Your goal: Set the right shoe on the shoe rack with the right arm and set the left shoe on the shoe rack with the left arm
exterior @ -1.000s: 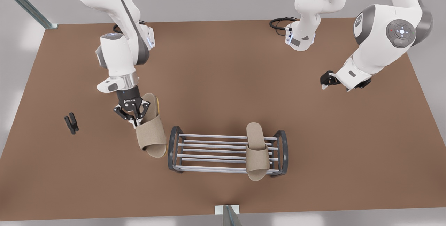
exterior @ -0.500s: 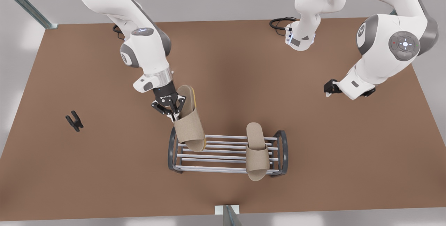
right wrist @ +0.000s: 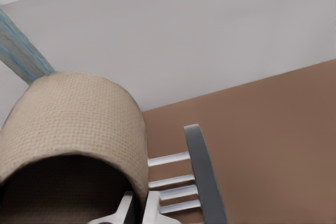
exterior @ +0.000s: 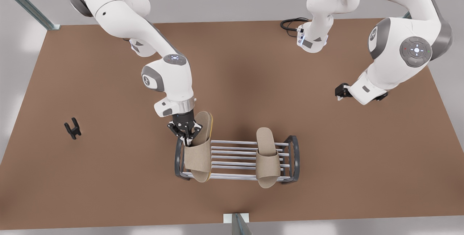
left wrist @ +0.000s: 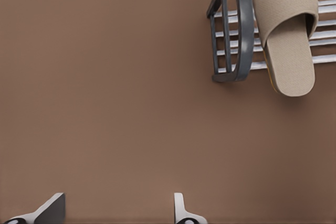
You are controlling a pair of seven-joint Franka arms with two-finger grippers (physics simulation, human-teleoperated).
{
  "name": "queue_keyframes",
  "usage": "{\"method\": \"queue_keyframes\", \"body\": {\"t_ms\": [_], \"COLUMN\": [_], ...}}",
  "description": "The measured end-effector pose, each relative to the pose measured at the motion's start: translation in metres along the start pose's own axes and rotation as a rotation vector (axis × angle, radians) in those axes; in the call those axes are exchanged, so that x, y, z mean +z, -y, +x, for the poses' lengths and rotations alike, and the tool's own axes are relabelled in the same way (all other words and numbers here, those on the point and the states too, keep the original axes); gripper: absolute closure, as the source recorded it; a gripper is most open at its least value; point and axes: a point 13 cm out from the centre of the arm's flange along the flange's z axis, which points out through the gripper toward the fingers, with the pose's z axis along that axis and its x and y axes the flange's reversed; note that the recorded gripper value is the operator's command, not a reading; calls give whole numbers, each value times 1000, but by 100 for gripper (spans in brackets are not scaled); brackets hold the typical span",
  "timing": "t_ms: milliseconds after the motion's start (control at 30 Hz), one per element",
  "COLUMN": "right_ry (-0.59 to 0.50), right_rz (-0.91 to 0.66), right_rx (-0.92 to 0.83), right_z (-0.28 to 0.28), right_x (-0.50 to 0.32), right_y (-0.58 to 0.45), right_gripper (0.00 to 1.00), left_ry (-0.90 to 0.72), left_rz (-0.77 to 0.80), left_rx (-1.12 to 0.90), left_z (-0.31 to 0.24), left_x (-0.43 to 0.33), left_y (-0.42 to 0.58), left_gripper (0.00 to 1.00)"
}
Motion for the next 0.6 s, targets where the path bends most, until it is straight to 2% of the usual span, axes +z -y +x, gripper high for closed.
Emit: {"method": "queue_keyframes", "body": {"t_ms": [267, 600], "right_ry": [36, 45], "right_rz": [13, 15], "right_rx": [64, 64], "right_z": [1, 36], "right_x": [23, 43], "right_y": [-24, -53], "right_gripper": [79, 79], "left_ry": [-2, -3], "left_rz": [1, 3], "left_rx": [-19, -27], "left_z": [-2, -5], "left_x": [3, 8], "left_y": [-8, -10], "left_gripper": [0, 0]}}
